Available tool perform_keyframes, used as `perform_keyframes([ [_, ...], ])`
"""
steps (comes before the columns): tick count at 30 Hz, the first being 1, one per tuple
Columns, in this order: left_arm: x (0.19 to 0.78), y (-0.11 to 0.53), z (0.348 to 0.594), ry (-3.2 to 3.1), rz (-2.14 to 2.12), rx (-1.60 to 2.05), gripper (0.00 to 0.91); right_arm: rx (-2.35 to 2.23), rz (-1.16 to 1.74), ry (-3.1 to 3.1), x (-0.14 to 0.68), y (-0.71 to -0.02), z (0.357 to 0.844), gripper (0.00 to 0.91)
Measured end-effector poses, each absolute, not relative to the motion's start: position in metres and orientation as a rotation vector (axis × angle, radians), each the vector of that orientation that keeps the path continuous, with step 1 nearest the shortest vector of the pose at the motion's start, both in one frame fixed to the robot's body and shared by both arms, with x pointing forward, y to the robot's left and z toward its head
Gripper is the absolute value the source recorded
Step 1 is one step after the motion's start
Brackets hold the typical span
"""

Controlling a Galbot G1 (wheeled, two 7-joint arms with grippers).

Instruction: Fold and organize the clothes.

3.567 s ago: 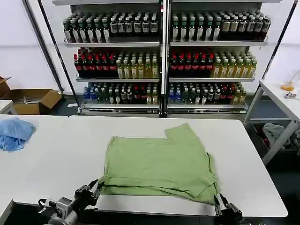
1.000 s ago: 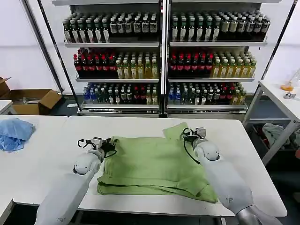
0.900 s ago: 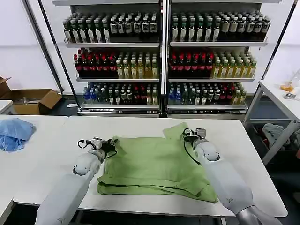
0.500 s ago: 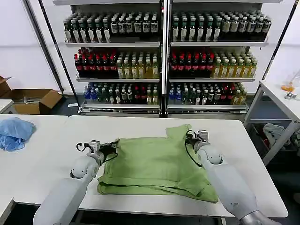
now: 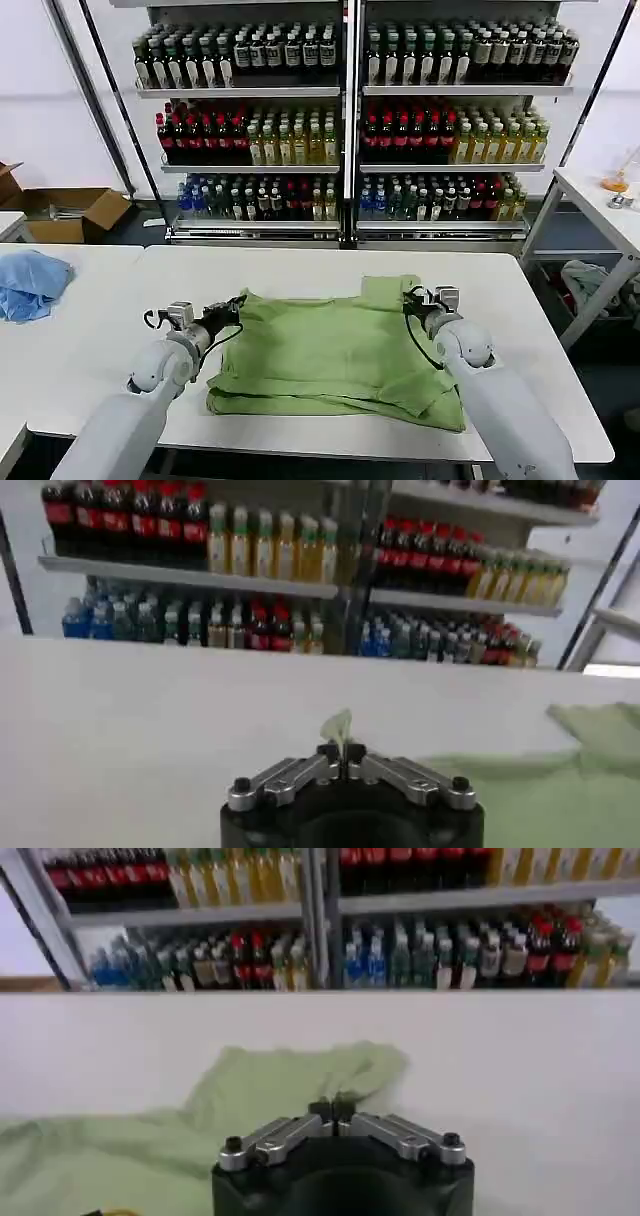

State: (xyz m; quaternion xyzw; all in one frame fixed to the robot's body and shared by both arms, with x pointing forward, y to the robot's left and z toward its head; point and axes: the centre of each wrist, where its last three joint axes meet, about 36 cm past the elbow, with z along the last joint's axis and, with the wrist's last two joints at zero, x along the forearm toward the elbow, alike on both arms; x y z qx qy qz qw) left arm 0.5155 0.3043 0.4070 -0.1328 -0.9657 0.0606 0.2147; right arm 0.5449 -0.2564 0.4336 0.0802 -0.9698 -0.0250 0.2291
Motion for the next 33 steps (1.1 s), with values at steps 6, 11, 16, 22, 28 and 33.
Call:
perform_keyframes([
  [6,0.496,0.311,0.415,-2.700,0.192,-0.381,0.060,0.240,-0.071,-2.729,0.519,-0.264,0.453,0.000],
  [11,0.477,0.313,0.420,-2.705,0.192,-0.393,0.060,0.255,-0.069,-2.759,0.490,-0.265,0.461,0.000],
  [16,0.458,0.313,0.423,-2.702,0.173,-0.406,0.050,0.276,-0.074,-2.770,0.459,-0.260,0.464,0.000],
  [22,0.437,0.313,0.424,-2.690,0.133,-0.417,0.050,0.283,-0.079,-2.766,0.423,-0.256,0.463,0.000],
  [28,0.417,0.313,0.421,-2.666,0.095,-0.409,0.060,0.252,-0.077,-2.746,0.392,-0.257,0.459,0.000],
  [33,0.401,0.311,0.415,-2.639,0.072,-0.399,0.111,0.216,-0.064,-2.708,0.373,-0.259,0.450,0.000],
])
